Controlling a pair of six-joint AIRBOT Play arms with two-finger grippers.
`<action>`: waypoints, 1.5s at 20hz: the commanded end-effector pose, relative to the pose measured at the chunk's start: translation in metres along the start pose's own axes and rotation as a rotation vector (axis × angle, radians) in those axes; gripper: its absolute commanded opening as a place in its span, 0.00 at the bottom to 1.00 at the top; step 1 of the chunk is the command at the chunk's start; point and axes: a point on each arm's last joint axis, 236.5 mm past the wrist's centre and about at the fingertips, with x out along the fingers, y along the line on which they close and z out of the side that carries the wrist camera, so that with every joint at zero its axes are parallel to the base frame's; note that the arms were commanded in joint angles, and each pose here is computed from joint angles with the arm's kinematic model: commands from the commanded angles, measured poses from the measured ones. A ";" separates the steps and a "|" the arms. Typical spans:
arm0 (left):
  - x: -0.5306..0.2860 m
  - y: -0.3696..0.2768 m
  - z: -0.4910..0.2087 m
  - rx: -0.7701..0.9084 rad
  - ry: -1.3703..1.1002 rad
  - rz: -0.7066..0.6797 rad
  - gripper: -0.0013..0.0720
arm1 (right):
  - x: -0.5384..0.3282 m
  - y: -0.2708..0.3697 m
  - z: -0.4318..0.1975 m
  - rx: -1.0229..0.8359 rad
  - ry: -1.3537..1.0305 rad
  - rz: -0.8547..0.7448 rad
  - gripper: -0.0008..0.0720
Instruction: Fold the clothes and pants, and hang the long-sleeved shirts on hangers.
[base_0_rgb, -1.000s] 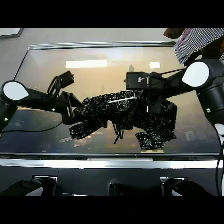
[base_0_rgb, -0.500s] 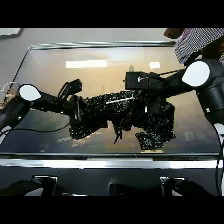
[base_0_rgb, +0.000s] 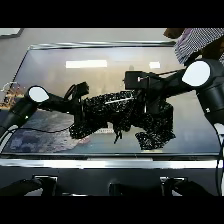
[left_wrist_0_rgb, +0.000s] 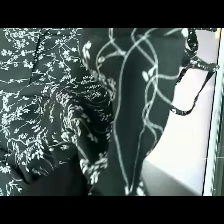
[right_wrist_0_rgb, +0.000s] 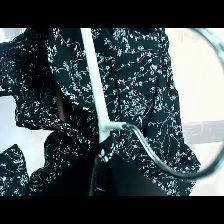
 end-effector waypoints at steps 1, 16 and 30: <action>0.002 0.001 -0.002 0.008 0.012 0.007 0.06 | 0.000 0.001 0.002 0.002 -0.006 0.003 0.05; -0.003 0.001 0.002 0.018 0.003 0.019 0.06 | -0.041 -0.007 -0.051 0.249 0.097 -0.072 0.60; -0.045 -0.005 0.072 0.055 -0.238 0.109 0.05 | -0.042 -0.004 -0.189 0.607 0.071 -0.159 0.65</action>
